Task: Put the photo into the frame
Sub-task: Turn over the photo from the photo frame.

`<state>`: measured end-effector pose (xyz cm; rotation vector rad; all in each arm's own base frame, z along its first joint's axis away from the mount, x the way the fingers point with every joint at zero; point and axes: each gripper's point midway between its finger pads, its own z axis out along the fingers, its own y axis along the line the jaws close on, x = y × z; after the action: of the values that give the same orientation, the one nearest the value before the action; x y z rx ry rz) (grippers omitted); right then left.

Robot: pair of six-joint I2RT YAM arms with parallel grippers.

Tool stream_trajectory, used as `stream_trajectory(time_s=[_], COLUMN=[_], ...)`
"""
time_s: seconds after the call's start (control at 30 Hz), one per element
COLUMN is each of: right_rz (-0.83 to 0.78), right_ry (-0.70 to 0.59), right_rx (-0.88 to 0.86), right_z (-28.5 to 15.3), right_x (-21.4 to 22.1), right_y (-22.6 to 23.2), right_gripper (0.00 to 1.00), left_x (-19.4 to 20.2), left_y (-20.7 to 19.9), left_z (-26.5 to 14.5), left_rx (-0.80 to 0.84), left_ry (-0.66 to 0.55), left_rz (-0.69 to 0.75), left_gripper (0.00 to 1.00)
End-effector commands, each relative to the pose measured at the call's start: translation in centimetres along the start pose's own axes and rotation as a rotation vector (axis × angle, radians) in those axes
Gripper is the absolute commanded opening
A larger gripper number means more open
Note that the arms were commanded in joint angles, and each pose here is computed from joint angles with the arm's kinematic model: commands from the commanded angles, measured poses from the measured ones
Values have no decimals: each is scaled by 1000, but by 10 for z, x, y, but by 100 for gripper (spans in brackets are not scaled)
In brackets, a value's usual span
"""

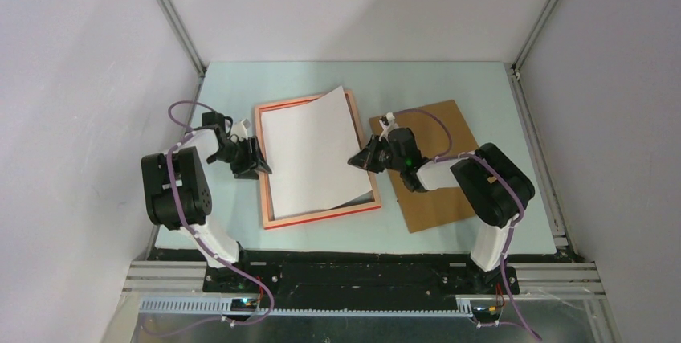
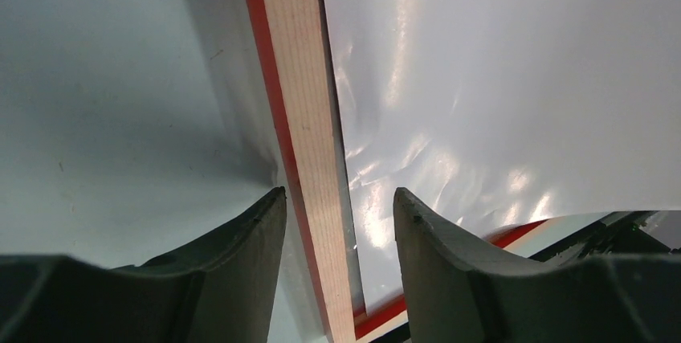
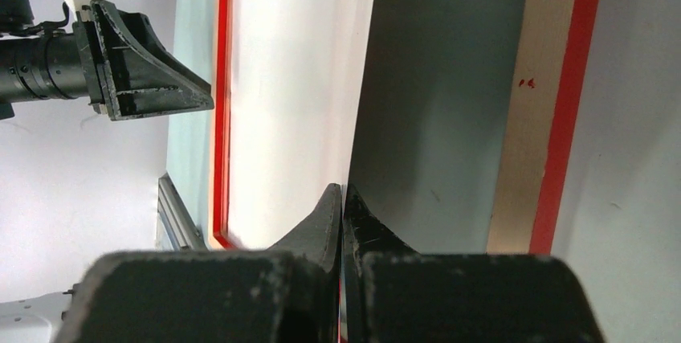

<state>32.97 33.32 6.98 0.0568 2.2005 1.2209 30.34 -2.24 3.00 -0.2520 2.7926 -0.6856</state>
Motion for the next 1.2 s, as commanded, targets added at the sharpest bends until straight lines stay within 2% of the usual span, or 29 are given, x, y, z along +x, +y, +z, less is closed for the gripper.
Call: stream_trajectory(time_s=[0.0,0.53,1.17], right_rz=[-16,25,-14], right_ry=[-26,-1,-4], right_rx=[-42,-68,-24], right_z=[9,20,17], right_x=[-13,-3,6], right_y=[10,13,4], right_gripper=[0,0,0], left_x=[-10,-1,-1], left_y=[-7,-15,-18], left_z=[-11,-7,-11], left_rx=[16,75,81], left_ry=[-48,-25,-35], left_rz=[42,38,43], left_gripper=[57,59,59])
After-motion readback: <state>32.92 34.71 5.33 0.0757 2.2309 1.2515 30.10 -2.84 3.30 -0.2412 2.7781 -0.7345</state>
